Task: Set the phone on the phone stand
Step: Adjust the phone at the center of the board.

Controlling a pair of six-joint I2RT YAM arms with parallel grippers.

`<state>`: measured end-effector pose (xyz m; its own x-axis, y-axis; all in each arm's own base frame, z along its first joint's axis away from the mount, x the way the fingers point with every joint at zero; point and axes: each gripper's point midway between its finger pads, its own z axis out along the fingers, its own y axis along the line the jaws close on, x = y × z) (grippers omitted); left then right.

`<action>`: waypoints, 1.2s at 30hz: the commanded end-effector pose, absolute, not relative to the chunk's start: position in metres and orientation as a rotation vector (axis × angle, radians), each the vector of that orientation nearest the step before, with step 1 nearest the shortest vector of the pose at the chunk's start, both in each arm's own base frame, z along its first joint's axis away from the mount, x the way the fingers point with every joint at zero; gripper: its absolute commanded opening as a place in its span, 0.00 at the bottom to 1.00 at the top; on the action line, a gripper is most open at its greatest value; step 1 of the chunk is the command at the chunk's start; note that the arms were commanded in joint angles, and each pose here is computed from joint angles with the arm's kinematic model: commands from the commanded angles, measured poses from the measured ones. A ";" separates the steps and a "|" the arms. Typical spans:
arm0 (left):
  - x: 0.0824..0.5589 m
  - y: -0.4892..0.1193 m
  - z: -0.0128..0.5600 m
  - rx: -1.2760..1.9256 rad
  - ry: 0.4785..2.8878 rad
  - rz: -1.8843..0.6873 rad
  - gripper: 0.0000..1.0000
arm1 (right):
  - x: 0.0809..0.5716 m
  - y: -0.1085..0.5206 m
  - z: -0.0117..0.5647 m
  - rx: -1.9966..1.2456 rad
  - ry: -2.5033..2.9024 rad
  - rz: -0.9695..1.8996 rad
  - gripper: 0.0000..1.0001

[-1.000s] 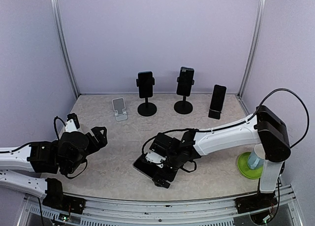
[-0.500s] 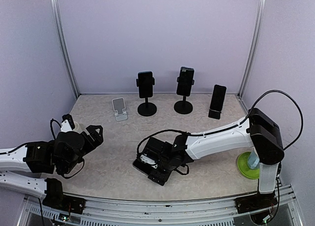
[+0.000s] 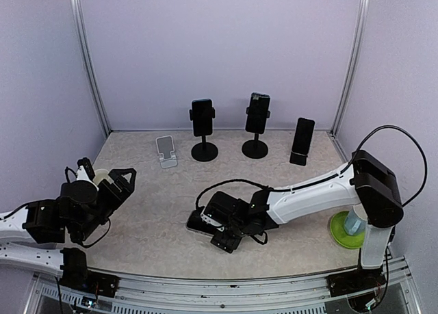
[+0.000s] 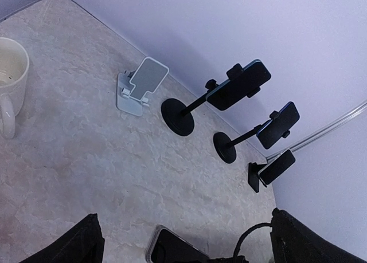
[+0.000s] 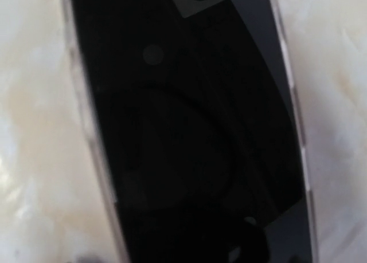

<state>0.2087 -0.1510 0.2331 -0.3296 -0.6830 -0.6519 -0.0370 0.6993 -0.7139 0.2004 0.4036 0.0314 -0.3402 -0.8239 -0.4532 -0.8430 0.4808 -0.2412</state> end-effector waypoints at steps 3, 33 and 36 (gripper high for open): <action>0.209 -0.173 0.226 -0.555 1.874 -0.766 0.99 | 0.226 0.392 0.096 -1.192 2.175 0.285 0.79; 0.209 -0.169 0.208 -0.613 1.900 -0.733 0.99 | 0.223 0.365 0.001 -1.397 2.280 0.027 1.00; 0.207 -0.161 0.201 -0.735 1.897 -0.753 0.99 | 0.225 0.386 -0.002 -1.417 2.230 -0.013 1.00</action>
<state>0.2088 -0.1719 0.2046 -0.4110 -0.6890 -0.5970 -0.0958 0.6838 -0.7233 0.2326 0.3762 0.0284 -0.3786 -0.7956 -0.4730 -0.8362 0.5131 -0.1937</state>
